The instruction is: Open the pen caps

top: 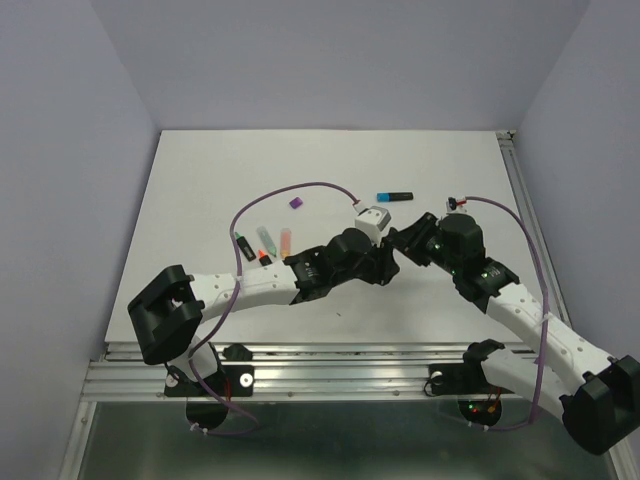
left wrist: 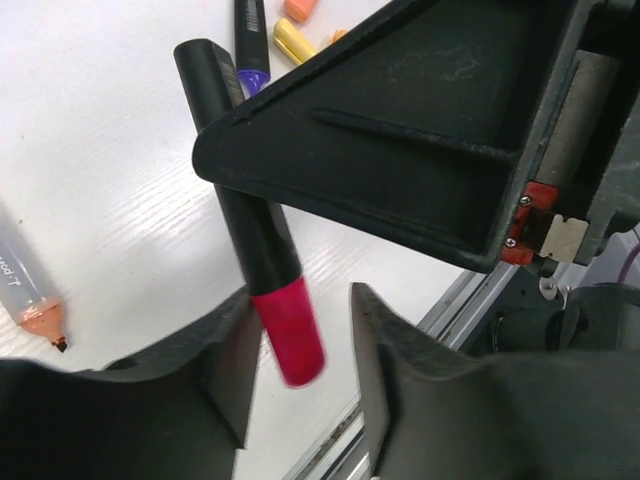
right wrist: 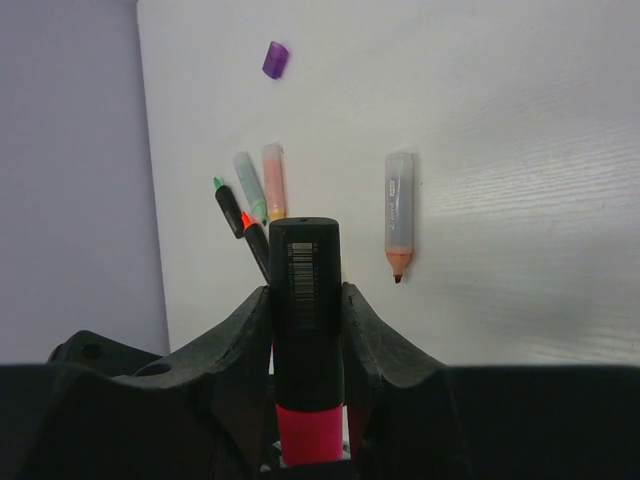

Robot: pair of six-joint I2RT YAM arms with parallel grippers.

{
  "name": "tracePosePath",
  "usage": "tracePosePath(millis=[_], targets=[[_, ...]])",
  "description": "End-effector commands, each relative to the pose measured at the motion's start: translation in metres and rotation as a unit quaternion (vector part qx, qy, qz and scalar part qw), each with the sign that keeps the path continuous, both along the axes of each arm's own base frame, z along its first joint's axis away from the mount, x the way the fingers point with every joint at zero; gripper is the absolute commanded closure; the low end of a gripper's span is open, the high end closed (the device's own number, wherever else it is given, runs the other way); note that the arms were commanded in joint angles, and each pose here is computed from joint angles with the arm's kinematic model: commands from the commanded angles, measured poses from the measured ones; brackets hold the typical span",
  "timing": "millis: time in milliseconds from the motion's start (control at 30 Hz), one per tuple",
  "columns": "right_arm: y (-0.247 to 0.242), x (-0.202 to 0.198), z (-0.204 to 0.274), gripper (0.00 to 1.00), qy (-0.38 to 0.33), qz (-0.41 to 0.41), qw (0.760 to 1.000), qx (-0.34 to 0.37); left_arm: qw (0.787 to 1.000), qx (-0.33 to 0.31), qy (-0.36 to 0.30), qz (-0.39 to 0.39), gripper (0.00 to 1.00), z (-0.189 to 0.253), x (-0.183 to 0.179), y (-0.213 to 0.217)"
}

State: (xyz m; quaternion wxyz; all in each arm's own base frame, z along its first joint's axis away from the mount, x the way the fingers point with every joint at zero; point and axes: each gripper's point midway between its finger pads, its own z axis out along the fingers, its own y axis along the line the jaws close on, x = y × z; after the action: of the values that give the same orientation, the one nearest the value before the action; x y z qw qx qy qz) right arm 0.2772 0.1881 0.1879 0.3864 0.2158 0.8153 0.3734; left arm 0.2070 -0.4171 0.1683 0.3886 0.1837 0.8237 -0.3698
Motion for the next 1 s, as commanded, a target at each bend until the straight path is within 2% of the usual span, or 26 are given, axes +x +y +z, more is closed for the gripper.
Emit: tracePosePath(millis=[0, 100, 133, 233, 333, 367, 400, 467, 733, 800, 833, 867, 900, 967], targets=[[0.009, 0.009, 0.045, 0.99, -0.06, 0.01, 0.998, 0.026, 1.0, -0.017, -0.025, -0.005, 0.57, 0.022, 0.006, -0.005], [0.01, 0.008, 0.045, 0.99, -0.058, 0.016, 0.998, 0.024, 1.0, -0.015, -0.027, 0.0, 0.82, 0.021, 0.008, -0.005], [0.011, 0.008, 0.044, 0.99, -0.058, 0.017, 0.998, 0.025, 1.0, -0.014, -0.025, 0.002, 1.0, 0.02, 0.008, -0.005], [0.01, 0.01, 0.037, 0.99, -0.057, 0.019, 0.998, 0.012, 0.999, -0.018, -0.029, 0.001, 1.0, 0.024, 0.01, -0.006], [0.013, 0.013, 0.025, 0.79, -0.041, 0.03, 0.999, -0.009, 0.999, -0.028, -0.037, 0.004, 1.0, 0.029, 0.01, -0.004], [0.018, 0.012, 0.024, 0.69, -0.039, 0.042, 0.998, -0.005, 0.999, -0.03, -0.038, 0.006, 1.0, 0.03, 0.01, -0.003], [0.02, 0.012, 0.022, 0.64, -0.038, 0.048, 0.998, -0.002, 0.999, -0.032, -0.04, 0.006, 1.0, 0.032, 0.01, -0.002], [0.026, 0.015, 0.021, 0.6, -0.038, 0.057, 0.998, 0.004, 0.999, -0.036, -0.039, 0.006, 1.0, 0.034, 0.009, -0.002], [0.031, 0.02, 0.023, 0.55, -0.043, 0.062, 0.997, 0.007, 0.998, -0.041, -0.039, 0.008, 1.0, 0.035, 0.009, -0.003], [0.031, 0.02, 0.021, 0.59, -0.042, 0.063, 0.997, 0.007, 0.998, -0.042, -0.037, 0.008, 1.0, 0.035, 0.01, -0.003], [0.03, 0.021, 0.022, 0.66, -0.043, 0.058, 0.997, 0.007, 0.998, -0.041, -0.036, 0.008, 1.0, 0.034, 0.01, -0.003], [0.029, 0.021, 0.021, 0.85, -0.043, 0.056, 0.997, 0.006, 0.998, -0.041, -0.035, 0.009, 1.0, 0.034, 0.01, -0.004], [0.025, 0.023, 0.022, 0.97, -0.048, 0.044, 0.998, 0.002, 0.999, -0.043, -0.033, 0.008, 1.0, 0.034, 0.009, -0.004], [0.014, 0.031, 0.022, 0.99, -0.05, 0.011, 0.998, -0.019, 0.999, -0.045, -0.024, 0.006, 1.0, 0.031, 0.005, -0.002]])
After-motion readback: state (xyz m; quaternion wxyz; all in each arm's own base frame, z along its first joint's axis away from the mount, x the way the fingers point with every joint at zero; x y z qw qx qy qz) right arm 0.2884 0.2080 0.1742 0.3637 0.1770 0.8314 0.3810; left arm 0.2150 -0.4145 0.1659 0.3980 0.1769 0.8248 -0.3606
